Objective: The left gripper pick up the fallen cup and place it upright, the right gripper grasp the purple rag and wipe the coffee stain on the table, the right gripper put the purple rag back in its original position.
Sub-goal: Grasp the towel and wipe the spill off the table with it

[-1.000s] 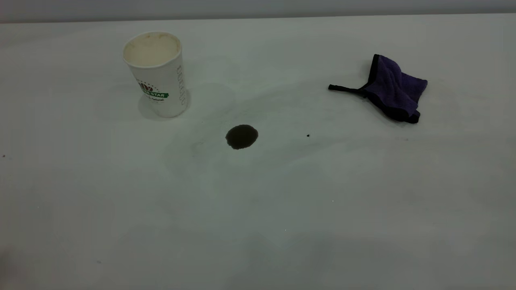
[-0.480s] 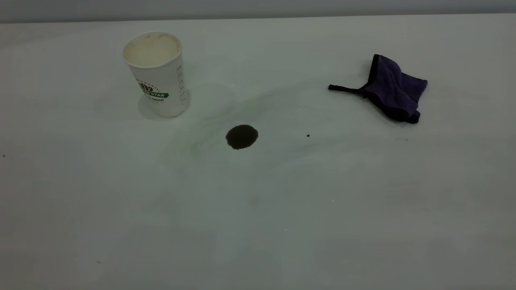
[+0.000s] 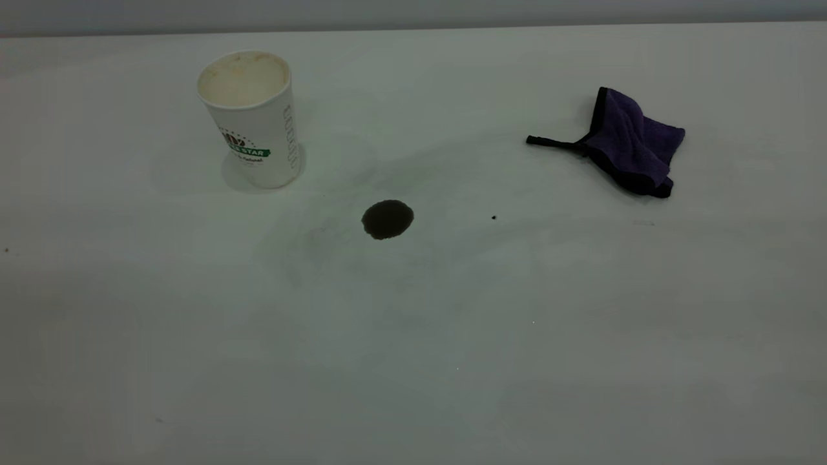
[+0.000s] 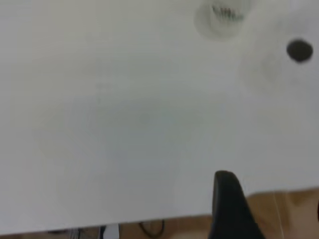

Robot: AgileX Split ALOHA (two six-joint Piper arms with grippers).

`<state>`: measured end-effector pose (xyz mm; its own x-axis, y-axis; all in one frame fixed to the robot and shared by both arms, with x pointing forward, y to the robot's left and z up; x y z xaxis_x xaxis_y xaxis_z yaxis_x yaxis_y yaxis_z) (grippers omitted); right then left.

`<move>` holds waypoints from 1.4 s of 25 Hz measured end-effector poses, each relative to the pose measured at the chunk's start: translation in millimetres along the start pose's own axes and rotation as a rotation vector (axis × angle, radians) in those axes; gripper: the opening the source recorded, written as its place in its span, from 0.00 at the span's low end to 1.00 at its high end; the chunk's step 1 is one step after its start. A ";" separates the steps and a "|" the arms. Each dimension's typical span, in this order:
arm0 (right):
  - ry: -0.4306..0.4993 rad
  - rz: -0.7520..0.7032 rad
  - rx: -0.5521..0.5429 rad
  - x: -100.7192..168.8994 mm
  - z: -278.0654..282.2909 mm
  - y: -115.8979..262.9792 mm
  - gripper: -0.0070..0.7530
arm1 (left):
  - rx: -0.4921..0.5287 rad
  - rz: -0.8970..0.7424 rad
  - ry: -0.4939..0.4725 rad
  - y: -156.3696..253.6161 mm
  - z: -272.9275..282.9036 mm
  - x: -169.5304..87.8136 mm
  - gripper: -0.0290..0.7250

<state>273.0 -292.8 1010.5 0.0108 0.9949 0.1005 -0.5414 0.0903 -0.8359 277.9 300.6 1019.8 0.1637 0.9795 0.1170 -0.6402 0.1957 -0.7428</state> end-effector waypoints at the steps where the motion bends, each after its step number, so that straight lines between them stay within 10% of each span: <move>1: 0.000 0.000 0.000 0.0 0.0 0.0 0.32 | -0.016 0.013 -0.017 2.3 2.6 1.2 0.67; 35: 0.000 0.000 0.000 0.0 0.0 0.0 0.32 | -0.038 0.072 -0.127 24.1 2.9 4.9 0.67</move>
<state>273.0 -292.8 1010.5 0.0108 0.9949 0.1005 -0.5414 0.0903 -0.8359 261.1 310.2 1004.4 0.0208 0.9895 0.1432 -0.6175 0.1253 -0.7766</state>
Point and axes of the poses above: a point on each arm's last joint axis where the gripper is mounted, z pointing back along that axis away from the gripper, x along the wrist's bending axis when the last joint is at zero, y = z × x, the point moved 5 cm from there along -z, pointing out along that axis toward the gripper, and after that the axes turned 9 degrees about -z, right-handed, at the moved point
